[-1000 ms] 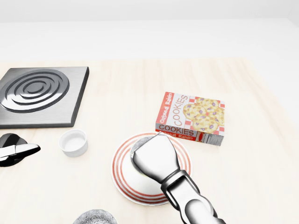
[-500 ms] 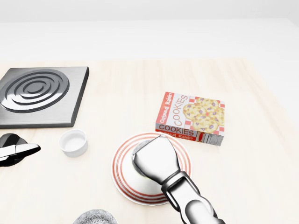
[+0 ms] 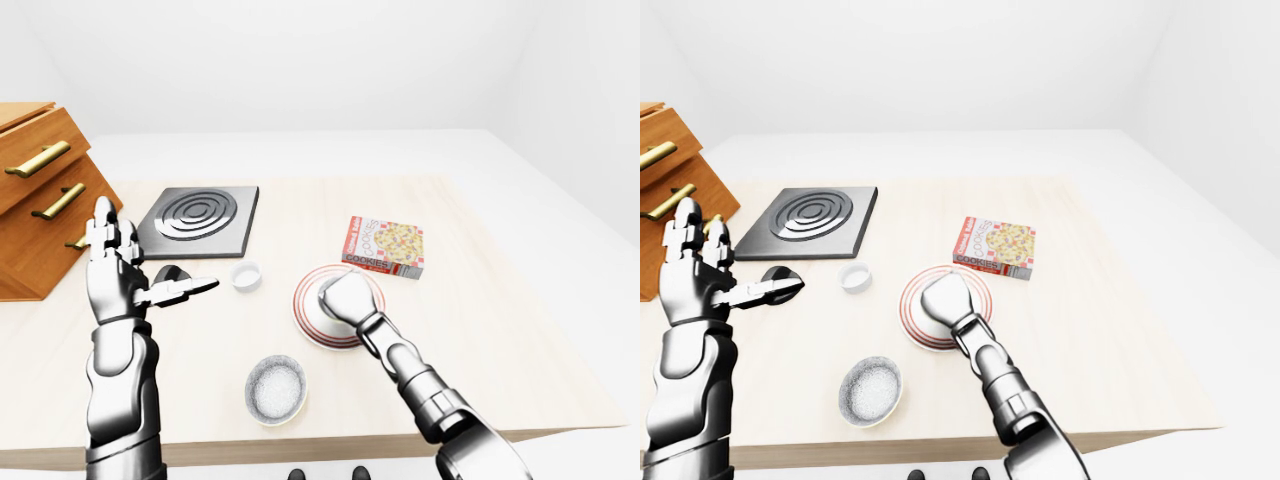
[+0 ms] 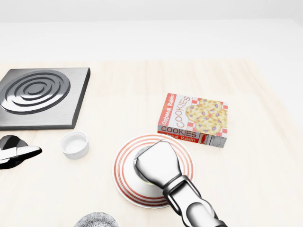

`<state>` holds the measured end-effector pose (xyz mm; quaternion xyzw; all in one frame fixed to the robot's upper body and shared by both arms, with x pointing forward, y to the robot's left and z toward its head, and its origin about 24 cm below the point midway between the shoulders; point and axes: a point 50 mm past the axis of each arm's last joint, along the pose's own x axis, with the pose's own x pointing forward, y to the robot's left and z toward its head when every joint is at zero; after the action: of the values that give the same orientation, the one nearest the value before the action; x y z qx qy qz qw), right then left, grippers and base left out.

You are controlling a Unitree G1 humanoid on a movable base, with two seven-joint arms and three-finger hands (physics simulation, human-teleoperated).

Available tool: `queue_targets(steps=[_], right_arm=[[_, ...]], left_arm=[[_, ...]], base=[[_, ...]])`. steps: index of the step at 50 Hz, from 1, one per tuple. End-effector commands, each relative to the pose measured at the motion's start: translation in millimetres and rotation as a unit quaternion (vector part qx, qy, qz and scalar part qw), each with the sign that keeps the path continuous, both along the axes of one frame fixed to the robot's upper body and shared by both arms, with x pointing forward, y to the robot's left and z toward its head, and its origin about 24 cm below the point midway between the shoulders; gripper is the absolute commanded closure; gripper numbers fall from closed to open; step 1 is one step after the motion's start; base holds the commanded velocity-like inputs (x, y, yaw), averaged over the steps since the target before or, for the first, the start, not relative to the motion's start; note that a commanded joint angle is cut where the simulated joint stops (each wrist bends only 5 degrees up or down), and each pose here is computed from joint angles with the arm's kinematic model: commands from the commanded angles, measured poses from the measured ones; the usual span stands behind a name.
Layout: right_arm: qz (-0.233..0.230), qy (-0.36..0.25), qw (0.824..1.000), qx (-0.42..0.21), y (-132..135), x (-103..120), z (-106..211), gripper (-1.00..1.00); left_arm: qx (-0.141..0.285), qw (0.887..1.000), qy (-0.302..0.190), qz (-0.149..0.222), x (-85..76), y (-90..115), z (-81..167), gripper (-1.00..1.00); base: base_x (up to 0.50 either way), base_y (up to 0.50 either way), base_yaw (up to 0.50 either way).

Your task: Pick the akita bowl next to the plate and place it on the plate.

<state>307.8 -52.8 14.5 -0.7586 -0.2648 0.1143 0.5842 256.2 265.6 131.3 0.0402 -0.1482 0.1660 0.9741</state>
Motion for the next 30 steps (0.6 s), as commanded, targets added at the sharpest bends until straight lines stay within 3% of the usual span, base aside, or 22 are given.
queue_targets(steps=[1,30], right_arm=[[0.000,0.015,1.000,-0.003,1.4,1.2,-4.5,1.00],[-0.001,0.023,1.000,-0.007,0.9,3.2,-6.4,1.00]], left_arm=[[0.000,1.000,0.000,0.000,-0.3,-0.5,0.3,-1.00],[0.001,1.000,0.001,-0.001,0.3,-0.6,-1.5,-1.00]], base=[[0.00,0.00,0.00],[0.00,0.00,0.00]])
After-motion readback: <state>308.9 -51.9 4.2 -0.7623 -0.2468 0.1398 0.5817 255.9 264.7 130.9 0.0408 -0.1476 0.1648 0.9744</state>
